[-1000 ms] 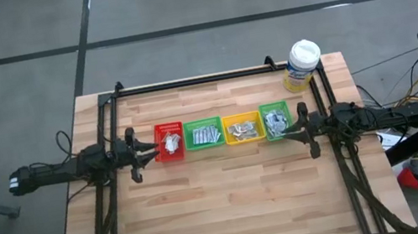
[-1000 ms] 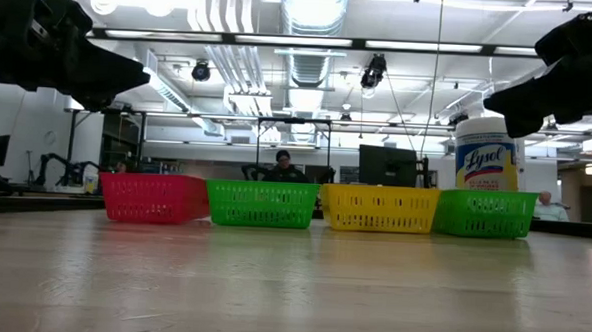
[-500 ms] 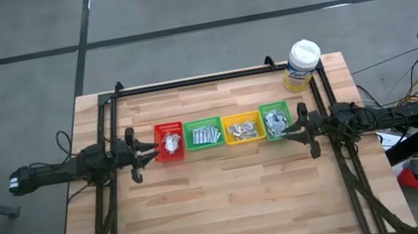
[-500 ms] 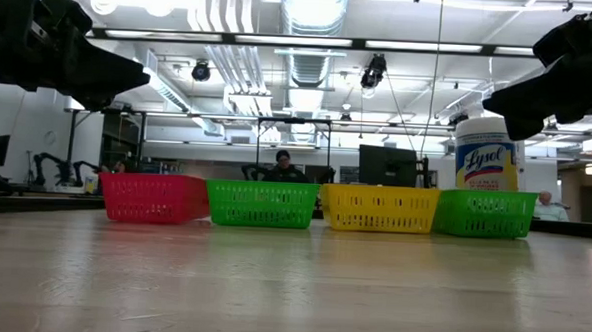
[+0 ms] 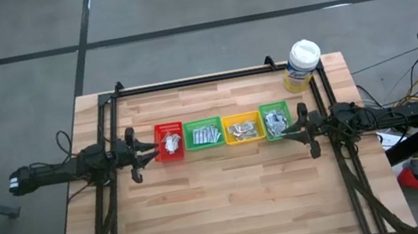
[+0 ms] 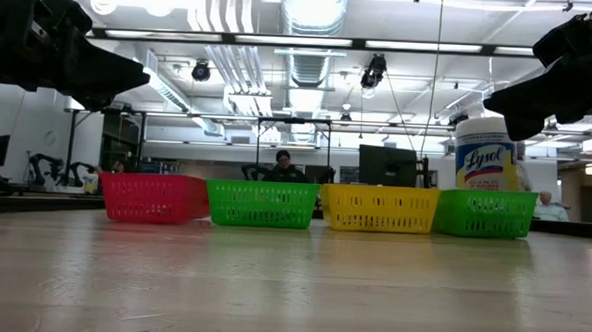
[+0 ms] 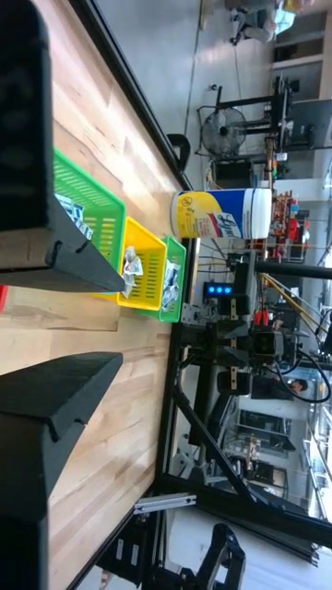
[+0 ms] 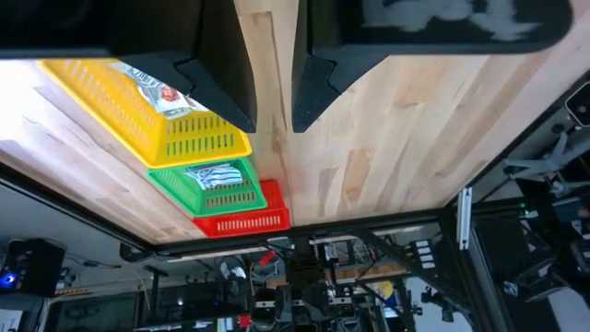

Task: Pick & Place First Aid Supplies
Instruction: Return to Home Position

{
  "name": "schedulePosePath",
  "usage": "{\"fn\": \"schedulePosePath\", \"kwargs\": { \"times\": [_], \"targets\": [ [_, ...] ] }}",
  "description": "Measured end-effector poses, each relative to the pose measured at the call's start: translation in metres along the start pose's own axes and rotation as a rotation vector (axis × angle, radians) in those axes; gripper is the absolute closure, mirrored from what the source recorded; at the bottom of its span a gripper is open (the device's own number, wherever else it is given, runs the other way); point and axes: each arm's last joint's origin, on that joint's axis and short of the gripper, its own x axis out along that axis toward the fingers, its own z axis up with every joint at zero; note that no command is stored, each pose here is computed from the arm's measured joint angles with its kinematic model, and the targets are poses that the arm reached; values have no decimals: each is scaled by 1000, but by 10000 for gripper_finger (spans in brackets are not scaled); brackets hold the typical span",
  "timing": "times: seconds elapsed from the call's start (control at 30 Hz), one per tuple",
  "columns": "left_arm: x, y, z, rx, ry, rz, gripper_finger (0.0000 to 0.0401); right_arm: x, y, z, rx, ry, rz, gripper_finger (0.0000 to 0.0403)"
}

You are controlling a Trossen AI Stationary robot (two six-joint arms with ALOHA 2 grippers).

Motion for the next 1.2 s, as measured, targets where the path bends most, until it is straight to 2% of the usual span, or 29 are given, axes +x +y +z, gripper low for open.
{"fn": "schedulePosePath", "kwargs": {
  "times": [0.23,0.87,1.2],
  "targets": [
    [0,0,0,0,0,0,288,0,0,0,0,0,1,338],
    [0,0,0,0,4,0,288,0,0,0,-1,0,1,314],
    [0,0,-1,1,6,0,288,0,0,0,-1,0,1,330]
  ]
}}
